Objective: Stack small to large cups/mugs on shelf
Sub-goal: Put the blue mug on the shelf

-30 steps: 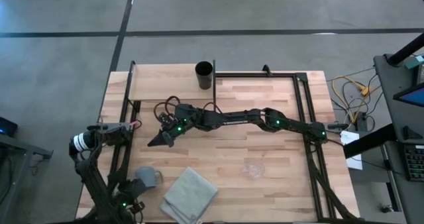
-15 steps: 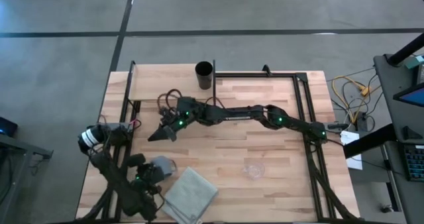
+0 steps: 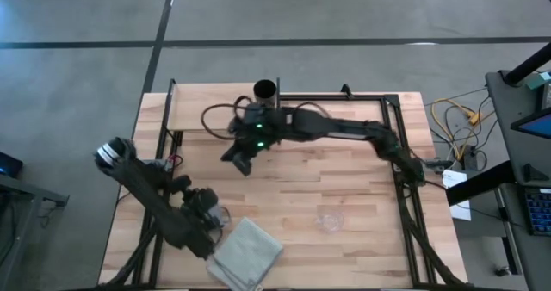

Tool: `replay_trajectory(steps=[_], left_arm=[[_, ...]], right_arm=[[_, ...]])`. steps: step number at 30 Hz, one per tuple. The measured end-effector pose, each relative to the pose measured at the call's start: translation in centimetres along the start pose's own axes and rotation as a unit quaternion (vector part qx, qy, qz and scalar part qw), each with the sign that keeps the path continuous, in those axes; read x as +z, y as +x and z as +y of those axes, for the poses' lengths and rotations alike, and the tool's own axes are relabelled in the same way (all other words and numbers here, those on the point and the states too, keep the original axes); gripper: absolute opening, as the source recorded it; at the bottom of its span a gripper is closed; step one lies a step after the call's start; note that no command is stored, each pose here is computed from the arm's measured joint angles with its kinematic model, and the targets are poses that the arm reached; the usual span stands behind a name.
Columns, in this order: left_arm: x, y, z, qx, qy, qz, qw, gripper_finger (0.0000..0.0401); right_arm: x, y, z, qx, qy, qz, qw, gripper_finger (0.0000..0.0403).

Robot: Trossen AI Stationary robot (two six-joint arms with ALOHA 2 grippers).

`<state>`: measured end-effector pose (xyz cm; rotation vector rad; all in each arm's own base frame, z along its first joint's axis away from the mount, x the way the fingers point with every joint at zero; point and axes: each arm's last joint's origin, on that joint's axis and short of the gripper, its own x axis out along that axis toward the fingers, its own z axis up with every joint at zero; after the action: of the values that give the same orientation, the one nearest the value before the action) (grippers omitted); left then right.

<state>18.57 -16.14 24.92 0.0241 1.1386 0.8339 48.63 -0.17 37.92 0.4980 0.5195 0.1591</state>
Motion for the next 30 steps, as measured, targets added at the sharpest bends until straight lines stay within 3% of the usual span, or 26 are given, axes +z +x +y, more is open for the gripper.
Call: replay_trajectory(steps=[3,6,10,15,19,24,27,30], left_arm=[[1.0,-1.2,2.9,-0.044,-0.031,-0.005,0.999,0.0019],[1.7,-2.2,5.8,-0.087,-0.035,-0.012,0.995,0.0019],[2.2,-2.8,9.0,-0.126,-0.063,-0.024,0.99,0.0019],[2.3,-3.2,11.4,-0.154,-0.031,-0.047,0.986,0.0019],[2.2,-3.4,12.8,-0.169,0.008,-0.066,0.983,0.0019],[2.0,-3.6,14.0,-0.186,0.076,-0.079,0.976,0.0019],[1.8,-3.6,14.4,-0.201,0.118,-0.073,0.97,0.0019],[1.7,-3.7,14.7,-0.213,0.15,-0.071,0.963,0.0019]], right_arm=[[0.2,-3.2,2.9,-0.024,-0.026,-0.007,0.999,0.0009],[-0.1,-5.4,5.9,-0.005,-0.04,-0.006,0.999,0.0009],[-1.8,-5.7,9.2,-0.013,-0.05,-0.001,0.999,0.0009],[-3.9,-5.0,12.0,-0.051,-0.054,-0.009,0.997,0.0009],[-5.4,-3.6,13.2,-0.051,0.05,0.0,0.997,0.0009],[-7.8,-0.1,14.6,-0.086,0.161,-0.041,0.982,0.0009],[-9.7,3.6,15.4,-0.056,0.228,-0.065,0.97,0.0009],[-11.5,8.2,16.3,0.028,0.281,-0.119,0.952,0.0009]])
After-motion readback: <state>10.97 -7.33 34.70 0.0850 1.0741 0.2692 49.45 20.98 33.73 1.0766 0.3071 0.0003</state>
